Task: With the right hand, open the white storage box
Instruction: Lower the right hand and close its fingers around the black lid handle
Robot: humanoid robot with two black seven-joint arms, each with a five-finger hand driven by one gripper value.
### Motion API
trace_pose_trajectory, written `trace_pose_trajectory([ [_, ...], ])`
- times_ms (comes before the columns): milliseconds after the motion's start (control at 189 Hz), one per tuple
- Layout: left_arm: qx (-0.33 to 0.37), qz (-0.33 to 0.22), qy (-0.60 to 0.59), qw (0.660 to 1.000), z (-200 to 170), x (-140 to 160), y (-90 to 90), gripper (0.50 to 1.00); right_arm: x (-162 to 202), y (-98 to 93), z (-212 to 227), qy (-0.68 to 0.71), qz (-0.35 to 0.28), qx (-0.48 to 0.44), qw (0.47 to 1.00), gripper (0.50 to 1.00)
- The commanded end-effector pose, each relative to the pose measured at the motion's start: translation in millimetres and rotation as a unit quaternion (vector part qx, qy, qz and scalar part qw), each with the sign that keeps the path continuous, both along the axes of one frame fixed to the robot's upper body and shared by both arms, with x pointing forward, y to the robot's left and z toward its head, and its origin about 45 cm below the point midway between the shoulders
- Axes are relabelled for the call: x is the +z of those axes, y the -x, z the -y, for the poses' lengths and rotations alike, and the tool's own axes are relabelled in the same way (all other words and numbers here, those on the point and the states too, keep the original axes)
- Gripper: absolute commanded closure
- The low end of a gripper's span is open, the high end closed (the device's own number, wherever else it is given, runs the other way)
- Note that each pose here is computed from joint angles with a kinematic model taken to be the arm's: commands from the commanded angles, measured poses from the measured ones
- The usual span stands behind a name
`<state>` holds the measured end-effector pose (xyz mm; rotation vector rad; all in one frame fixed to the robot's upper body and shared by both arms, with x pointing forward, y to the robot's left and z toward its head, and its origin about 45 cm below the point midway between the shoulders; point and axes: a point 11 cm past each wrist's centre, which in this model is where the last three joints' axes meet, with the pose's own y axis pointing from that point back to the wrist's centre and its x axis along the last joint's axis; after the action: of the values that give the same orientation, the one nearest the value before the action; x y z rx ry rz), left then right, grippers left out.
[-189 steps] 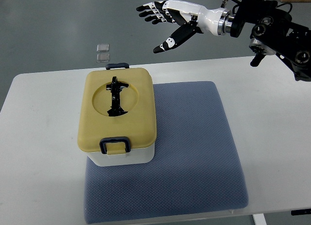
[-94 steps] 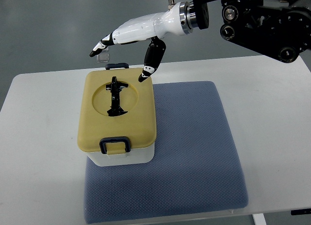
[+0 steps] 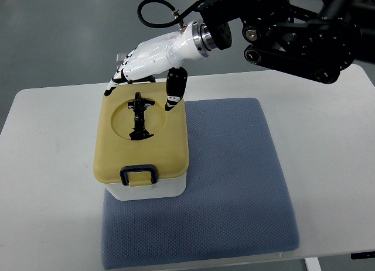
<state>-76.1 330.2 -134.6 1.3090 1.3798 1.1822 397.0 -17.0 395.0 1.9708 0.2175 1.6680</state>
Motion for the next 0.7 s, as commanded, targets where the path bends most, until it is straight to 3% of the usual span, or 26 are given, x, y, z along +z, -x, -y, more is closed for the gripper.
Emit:
trace_pose_trajectory([
  [0, 0.0, -0.001, 0.0, 1.0, 0.0, 0.0, 0.1, 0.5, -3.9, 0.8, -0.8, 0.006, 0.0, 0.002, 1.0, 0.566],
  [138, 0.0, 0.0, 0.0, 1.0, 0.0, 0.0, 0.0, 0.5, -14.3, 9.2, -14.9, 0.015, -0.001, 0.021, 1.0, 0.566],
  [333, 0.0, 0.0, 0.0, 1.0, 0.0, 0.0, 0.0, 0.5, -33.0, 5.5, -12.2, 0.031, 0.038, 0.032, 0.998, 0.568],
  [693, 0.0, 0.0, 0.0, 1.0, 0.0, 0.0, 0.0, 0.5, -36.8, 3.2, -17.3, 0.012, 0.051, 0.034, 0.998, 0.568],
])
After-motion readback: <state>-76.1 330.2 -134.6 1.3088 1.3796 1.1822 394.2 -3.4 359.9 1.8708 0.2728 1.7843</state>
